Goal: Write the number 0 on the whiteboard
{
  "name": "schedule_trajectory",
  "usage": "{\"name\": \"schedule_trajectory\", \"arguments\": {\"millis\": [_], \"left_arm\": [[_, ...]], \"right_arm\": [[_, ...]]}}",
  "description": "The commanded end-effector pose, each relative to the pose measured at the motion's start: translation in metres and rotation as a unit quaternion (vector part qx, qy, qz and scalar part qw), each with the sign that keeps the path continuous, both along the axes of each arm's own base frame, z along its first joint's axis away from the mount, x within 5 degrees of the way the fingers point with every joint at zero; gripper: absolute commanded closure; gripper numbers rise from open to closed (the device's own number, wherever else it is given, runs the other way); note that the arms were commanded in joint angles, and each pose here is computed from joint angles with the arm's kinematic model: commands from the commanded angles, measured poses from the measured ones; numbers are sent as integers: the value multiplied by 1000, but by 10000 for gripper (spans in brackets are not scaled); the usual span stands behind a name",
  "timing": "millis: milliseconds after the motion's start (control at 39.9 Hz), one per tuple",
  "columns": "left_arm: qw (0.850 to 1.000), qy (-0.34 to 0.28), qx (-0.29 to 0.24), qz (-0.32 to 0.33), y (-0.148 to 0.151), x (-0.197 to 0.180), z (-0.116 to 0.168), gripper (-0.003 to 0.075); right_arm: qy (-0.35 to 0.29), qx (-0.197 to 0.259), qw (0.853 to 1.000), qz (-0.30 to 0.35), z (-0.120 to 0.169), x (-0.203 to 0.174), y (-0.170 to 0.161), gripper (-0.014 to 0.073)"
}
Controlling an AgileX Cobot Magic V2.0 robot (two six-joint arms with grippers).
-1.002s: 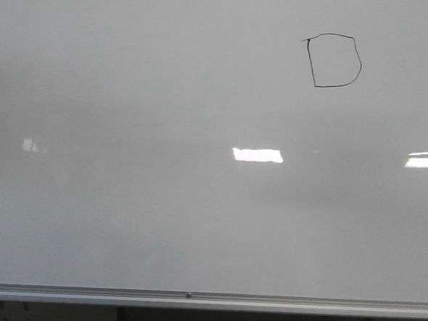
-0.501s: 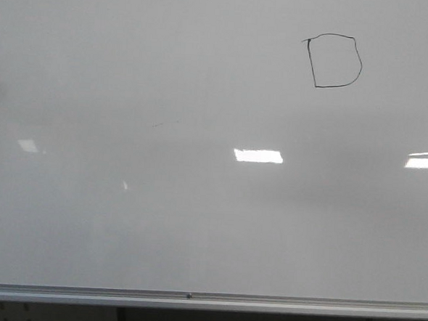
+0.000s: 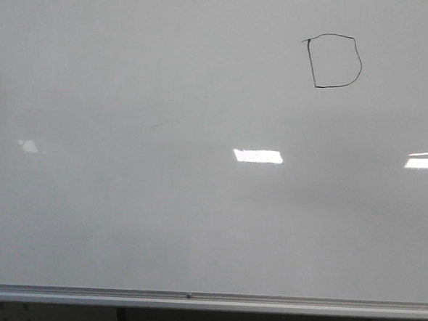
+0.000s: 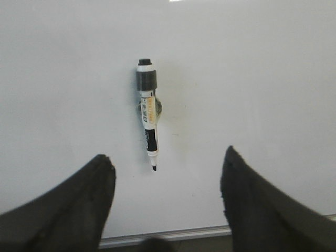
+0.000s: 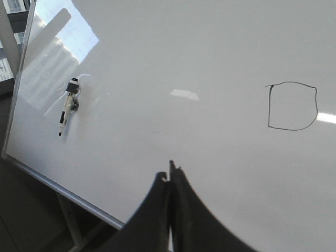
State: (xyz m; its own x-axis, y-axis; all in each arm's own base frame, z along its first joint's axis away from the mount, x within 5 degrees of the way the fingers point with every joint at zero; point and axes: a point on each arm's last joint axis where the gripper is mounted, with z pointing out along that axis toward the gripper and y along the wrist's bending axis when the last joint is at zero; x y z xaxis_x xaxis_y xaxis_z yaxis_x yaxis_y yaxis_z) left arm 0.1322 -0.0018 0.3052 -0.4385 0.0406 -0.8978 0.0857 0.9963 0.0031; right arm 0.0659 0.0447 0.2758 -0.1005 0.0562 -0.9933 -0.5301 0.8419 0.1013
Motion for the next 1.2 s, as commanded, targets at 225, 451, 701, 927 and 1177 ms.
{"name": "schedule_trajectory", "arguments": {"millis": [225, 451, 701, 927, 1177], "left_arm": [[989, -145, 6, 15, -3, -53, 9, 680], [984, -179, -2, 13, -5, -67, 14, 740], [984, -179, -2, 13, -5, -67, 14, 740], [984, -179, -2, 13, -5, -67, 14, 740], [982, -189, 5, 19, -4, -67, 12, 740]], "right_arm": [[-17, 14, 1000, -14, 10, 1, -2, 662], [-17, 14, 1000, -14, 10, 1, -2, 662], [-17, 14, 1000, -14, 10, 1, -2, 662], [-17, 14, 1000, -14, 10, 1, -2, 662], [-17, 14, 1000, -14, 10, 1, -2, 662]]}}
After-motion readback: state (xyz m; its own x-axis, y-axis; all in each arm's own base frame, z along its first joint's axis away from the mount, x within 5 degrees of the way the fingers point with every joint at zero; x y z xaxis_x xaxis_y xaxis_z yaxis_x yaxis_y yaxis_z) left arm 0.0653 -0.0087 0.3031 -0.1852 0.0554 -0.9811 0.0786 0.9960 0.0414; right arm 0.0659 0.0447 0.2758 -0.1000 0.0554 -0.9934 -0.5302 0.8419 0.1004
